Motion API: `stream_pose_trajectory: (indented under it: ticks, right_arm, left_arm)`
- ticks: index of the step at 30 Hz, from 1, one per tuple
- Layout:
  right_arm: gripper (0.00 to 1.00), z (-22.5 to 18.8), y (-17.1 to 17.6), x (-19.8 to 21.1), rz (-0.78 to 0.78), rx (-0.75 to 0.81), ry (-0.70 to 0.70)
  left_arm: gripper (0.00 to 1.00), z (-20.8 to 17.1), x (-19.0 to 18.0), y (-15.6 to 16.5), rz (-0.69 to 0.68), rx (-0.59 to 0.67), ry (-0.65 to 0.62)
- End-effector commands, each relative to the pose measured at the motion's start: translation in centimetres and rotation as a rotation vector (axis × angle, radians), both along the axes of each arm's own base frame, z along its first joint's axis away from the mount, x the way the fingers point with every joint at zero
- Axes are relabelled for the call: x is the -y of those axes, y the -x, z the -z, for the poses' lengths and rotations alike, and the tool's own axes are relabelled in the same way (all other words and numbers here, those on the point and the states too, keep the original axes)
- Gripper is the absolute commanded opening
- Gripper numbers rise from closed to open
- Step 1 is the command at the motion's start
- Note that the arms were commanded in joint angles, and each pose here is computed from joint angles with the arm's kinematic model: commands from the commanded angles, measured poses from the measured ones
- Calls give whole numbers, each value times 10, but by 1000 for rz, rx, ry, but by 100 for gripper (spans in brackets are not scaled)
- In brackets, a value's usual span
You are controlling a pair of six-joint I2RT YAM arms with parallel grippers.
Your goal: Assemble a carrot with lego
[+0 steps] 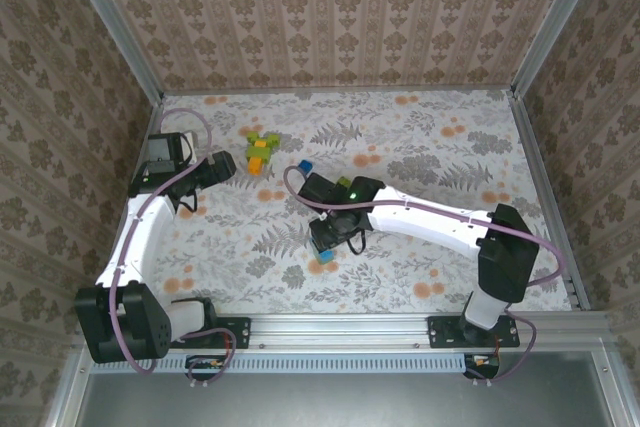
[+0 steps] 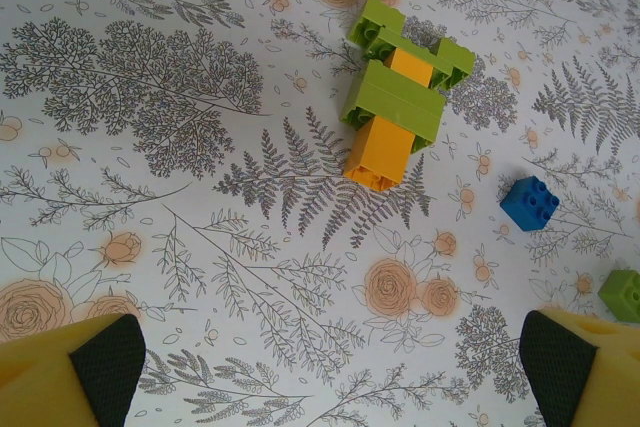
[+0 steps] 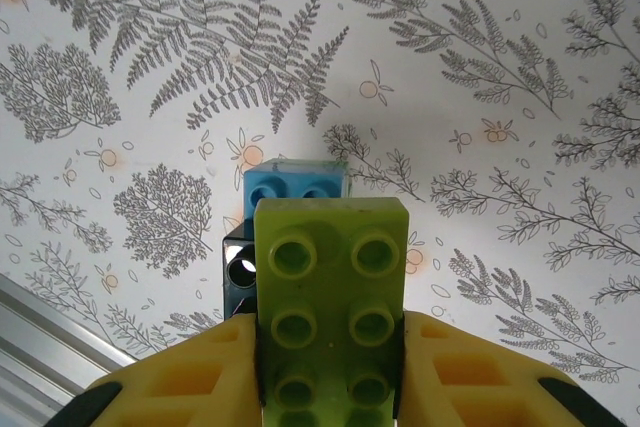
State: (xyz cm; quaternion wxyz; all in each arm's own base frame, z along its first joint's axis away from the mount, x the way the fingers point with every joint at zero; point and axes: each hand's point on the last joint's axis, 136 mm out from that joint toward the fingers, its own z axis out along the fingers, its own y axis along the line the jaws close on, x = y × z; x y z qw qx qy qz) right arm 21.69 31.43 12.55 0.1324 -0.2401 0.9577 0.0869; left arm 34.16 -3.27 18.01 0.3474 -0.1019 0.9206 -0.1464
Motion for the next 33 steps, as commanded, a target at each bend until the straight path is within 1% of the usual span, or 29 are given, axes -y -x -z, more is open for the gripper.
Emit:
stream_pose_trajectory:
  ticks: [1,13,33]
  right_arm:
    - [32,-2,5,-2,-12,-23,15]
    - [32,5,2,-8,-27,-39,38]
    - [32,8,11,-10,-31,-80,45]
  left_arm:
    - [100,-4,2,-1,18,1,-17]
    - [100,-4,1,-1,18,2,-19]
    - [100,-3,2,-1,19,0,-19]
